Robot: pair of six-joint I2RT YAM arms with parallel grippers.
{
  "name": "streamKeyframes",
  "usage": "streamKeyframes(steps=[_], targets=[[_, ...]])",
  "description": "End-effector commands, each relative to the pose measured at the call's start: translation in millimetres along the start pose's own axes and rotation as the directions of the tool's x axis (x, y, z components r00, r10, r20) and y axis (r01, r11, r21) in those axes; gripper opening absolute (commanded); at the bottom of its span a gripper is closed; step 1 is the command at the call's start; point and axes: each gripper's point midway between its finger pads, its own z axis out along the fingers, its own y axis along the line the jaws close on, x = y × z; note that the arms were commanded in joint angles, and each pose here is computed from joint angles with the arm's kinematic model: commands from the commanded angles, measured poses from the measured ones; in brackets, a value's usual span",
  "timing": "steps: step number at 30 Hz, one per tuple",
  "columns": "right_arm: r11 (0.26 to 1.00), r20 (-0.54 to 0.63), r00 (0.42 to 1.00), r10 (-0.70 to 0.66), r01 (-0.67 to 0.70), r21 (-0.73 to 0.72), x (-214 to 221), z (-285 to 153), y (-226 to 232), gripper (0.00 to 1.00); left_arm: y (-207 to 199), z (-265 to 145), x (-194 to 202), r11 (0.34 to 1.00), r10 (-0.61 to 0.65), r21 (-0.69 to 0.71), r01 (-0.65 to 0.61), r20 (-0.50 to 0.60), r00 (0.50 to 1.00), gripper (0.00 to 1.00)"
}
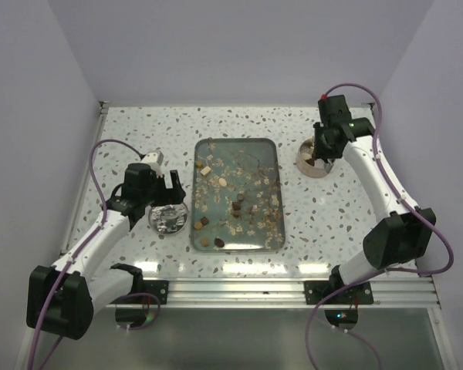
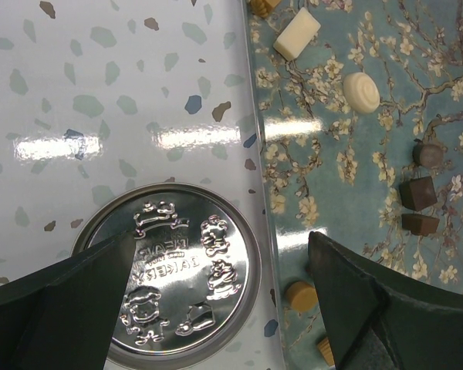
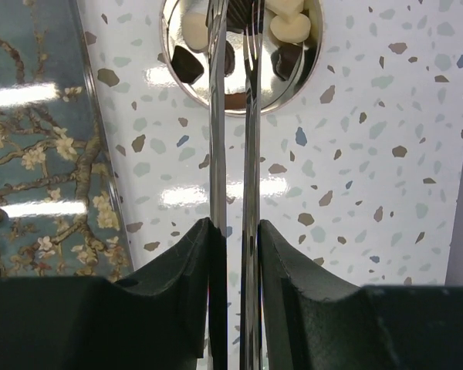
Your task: Pack the chocolate
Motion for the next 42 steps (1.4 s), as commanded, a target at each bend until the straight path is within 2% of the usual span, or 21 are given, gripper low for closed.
streamKeyframes(steps=[1,7,14,25,35,38,42], targets=[[0.999,0.044,0.999,-0.017,0.019,-0.036,-7,-11,0,0.27,1,-2,-8,1.000,0.025,0.000,-0.025,0.032,0.999,1.00],[0.999,0.029,0.999,-0.017,0.018,-0.032,-3,-7,-1,0.30,1,-2,-9,1.000,0.029,-0.003,-0.029,0.030,0.999,1.00],[1.000,0.020,1.000,-0.022,0.023,-0.011,0,-4,-6,0.41,1,-1,-10,1.000,0.029,-0.006,-0.029,0.028,0.999,1.00],[1.000,0.046,0.999,-0.011,0.010,0.012,-8,-10,-17,0.38,2,0,-9,1.000,0.027,-0.009,-0.027,0.021,0.999,1.00],[0.992,0.069,0.994,0.087,-0.093,0.086,-16,-14,-77,0.38,2,0,-8,0.999,0.031,-0.008,-0.031,0.019,0.999,1.00],[0.984,0.055,0.992,0.116,-0.123,0.128,-10,-10,-96,0.37,2,1,-7,0.999,0.032,-0.007,-0.032,0.017,0.999,1.00],[0.980,-0.021,0.990,0.138,-0.134,0.146,23,10,-102,0.37,2,1,-7,1.000,0.028,-0.005,-0.028,0.018,0.999,1.00]])
